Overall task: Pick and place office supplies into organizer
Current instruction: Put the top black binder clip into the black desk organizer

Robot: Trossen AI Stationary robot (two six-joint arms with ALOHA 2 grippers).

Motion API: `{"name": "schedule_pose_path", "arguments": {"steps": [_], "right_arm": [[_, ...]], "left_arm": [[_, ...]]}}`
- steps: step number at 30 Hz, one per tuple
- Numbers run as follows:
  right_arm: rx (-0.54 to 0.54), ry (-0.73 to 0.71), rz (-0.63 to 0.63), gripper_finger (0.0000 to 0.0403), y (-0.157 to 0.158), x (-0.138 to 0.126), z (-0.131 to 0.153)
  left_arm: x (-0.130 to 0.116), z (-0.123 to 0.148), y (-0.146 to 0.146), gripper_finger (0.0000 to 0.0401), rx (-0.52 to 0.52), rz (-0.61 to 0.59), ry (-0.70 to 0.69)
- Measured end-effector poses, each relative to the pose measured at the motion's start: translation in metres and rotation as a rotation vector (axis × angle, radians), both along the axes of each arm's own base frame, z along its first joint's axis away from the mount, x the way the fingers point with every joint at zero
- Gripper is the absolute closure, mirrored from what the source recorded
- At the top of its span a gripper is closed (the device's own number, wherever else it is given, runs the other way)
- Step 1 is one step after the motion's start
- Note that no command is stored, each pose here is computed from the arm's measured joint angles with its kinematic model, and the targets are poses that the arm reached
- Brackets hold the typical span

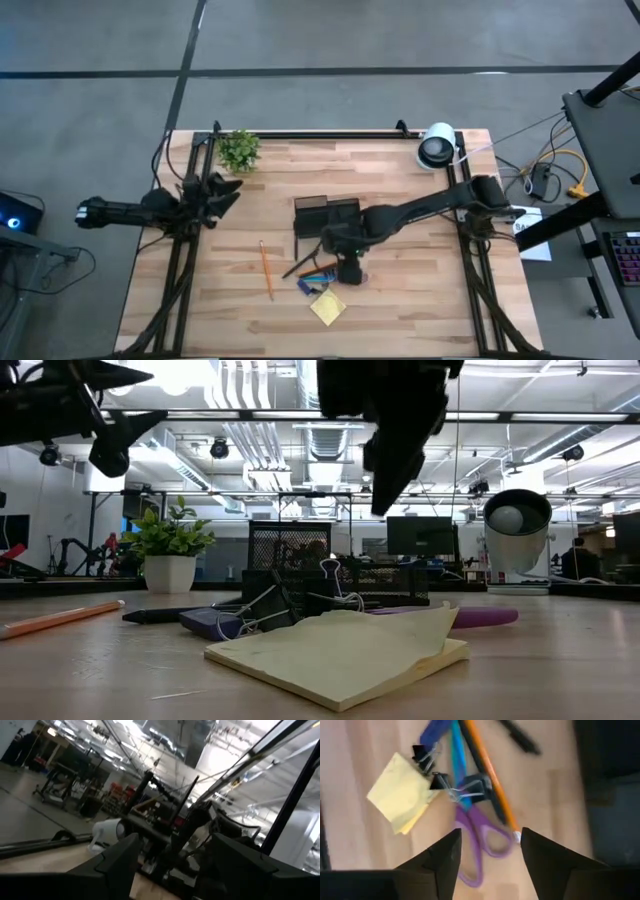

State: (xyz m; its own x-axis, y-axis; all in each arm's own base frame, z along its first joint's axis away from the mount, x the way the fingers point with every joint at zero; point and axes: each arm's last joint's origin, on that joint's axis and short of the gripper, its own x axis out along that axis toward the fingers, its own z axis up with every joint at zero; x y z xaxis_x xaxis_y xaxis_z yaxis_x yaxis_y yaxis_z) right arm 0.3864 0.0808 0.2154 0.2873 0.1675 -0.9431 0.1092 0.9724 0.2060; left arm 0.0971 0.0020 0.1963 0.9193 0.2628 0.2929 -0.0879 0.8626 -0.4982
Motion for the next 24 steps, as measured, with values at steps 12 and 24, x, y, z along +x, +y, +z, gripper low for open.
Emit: {"name": "schedule_pose_path", "arguments": {"steps": [12, 24], "right_arm": [[-0.02, -0.015, 0.087, 0.0223, 0.002, 0.025, -0.037], [0.001, -0.027, 0.089, 0.0246, 0.005, 0.033, -0.053]], "left_arm": [[0.002, -0.006, 0.0, 0.0166, 0.005, 0.0, 0.06], [0.005, -0.01, 0.0, 0.0166, 0.009, 0.0, 0.11]]}}
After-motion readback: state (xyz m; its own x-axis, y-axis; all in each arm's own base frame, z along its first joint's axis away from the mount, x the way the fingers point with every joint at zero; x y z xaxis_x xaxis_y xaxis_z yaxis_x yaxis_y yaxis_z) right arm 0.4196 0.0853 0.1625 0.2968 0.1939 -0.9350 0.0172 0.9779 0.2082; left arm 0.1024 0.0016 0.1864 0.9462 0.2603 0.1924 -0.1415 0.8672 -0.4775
